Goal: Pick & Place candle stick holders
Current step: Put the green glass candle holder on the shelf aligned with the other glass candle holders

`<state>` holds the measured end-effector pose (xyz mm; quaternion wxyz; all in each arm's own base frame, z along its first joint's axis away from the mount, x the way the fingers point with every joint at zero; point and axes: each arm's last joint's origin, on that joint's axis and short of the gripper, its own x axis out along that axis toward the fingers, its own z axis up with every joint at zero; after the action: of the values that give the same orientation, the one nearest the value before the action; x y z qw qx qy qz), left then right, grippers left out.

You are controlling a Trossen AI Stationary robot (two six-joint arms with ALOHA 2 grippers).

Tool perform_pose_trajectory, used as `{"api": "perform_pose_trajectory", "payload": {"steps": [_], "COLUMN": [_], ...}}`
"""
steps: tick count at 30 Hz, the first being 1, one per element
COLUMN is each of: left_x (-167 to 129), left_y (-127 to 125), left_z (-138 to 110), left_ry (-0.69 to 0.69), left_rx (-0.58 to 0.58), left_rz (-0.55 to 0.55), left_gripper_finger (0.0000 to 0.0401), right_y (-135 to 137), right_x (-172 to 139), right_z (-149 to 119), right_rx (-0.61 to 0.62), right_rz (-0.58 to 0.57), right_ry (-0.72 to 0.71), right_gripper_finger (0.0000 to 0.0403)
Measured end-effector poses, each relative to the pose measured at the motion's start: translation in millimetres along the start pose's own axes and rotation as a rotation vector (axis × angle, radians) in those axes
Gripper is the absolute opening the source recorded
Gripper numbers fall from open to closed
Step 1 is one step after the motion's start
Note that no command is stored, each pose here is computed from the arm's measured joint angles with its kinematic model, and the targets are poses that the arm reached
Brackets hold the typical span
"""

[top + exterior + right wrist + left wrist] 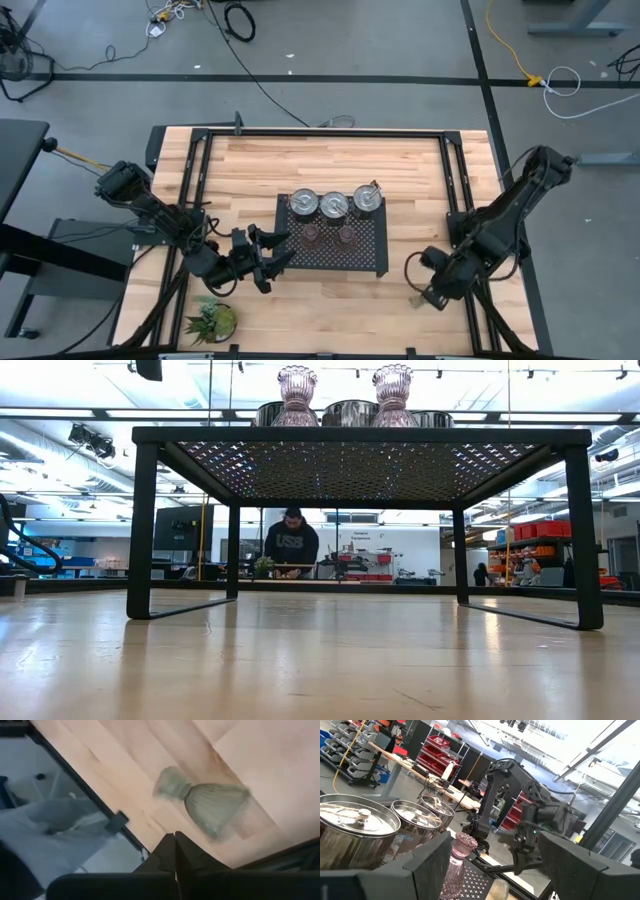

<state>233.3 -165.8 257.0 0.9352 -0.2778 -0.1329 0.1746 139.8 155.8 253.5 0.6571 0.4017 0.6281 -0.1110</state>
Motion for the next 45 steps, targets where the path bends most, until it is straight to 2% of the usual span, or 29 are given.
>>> {"api": "perform_pose_trajectory", "payload": {"steps": [4, 7, 16, 22, 30, 37, 45], "left_x": [0, 0, 0, 2, 3, 3, 3], "left_y": [0, 0, 0, 2, 2, 2, 2], "left_z": [0, 0, 0, 0, 0, 0, 0], "left_ry": [0.0, 0.0, 0.0, -0.003, -0.003, -0.003, -0.003], "left_rx": [0.001, 0.002, 0.006, 0.011, 0.011, 0.01, 0.008], "left_rz": [0.0, 0.002, 0.005, 0.013, 0.011, 0.011, 0.011], "left_gripper_finger": [0.0298, 0.0298, 0.0298, 0.0298, 0.0298, 0.0298, 0.0298], "right_y": [-3, -5, 3, 18, 25, 35, 34], "right_x": [-10, -10, 7, 17, 45, 65, 88], "right_z": [3, 4, 1, 1, 3, 4, 5], "right_rx": [-0.002, -0.003, -0.11, -0.206, -0.297, -0.394, -0.452], "right_rz": [0.037, 0.018, -0.02, 0.069, 0.012, 0.04, -0.043], "right_ry": [-0.027, -0.027, 0.113, 0.136, 0.177, 0.174, 0.199], "right_gripper_finger": [0.0, 0.0, 0.0011, 0.0068, 0.0157, 0.0229, 0.0264]}}
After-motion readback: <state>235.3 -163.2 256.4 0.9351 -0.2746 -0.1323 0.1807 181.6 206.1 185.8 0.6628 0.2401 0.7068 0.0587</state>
